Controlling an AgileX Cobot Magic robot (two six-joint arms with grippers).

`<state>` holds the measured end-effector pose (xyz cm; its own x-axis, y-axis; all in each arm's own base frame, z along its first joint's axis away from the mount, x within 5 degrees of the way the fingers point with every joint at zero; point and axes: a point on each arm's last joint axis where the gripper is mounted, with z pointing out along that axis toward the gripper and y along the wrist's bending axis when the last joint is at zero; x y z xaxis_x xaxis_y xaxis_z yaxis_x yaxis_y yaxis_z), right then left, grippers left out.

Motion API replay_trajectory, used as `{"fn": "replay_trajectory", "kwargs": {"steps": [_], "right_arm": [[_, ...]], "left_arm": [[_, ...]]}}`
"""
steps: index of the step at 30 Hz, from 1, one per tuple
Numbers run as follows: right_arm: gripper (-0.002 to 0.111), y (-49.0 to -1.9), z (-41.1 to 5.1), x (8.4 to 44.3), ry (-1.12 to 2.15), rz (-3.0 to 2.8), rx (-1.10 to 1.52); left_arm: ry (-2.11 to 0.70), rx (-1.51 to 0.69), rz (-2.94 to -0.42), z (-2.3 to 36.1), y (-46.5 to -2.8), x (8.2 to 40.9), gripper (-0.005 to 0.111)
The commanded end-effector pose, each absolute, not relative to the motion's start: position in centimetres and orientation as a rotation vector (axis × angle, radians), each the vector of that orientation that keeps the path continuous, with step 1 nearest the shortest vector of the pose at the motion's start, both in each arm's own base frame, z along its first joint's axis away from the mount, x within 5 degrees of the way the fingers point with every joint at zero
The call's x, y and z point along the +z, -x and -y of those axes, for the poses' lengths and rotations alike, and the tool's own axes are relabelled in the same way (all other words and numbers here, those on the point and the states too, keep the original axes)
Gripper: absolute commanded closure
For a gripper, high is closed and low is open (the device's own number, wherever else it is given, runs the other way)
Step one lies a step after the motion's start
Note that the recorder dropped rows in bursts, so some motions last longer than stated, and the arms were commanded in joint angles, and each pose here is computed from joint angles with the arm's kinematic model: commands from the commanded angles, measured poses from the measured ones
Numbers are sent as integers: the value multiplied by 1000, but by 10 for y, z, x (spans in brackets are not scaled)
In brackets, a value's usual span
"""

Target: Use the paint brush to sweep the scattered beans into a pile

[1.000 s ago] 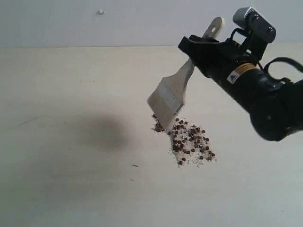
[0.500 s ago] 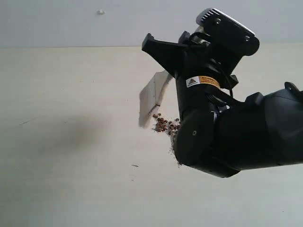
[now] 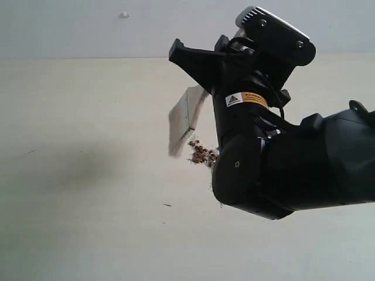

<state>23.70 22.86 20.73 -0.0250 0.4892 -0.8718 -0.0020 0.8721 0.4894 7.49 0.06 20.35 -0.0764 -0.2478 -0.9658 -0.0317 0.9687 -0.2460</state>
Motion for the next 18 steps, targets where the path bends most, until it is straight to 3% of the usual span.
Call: {"fn": "replay_trajectory", "kwargs": {"steps": [1, 18], "right_arm": [[108, -238, -229, 210, -373, -1540, 387], [108, -237, -234, 200, -370, -1656, 422]], "left_arm": [[220, -181, -1633, -1, -75, 204, 107], [218, -180, -1634, -1, -75, 204, 107]]}}
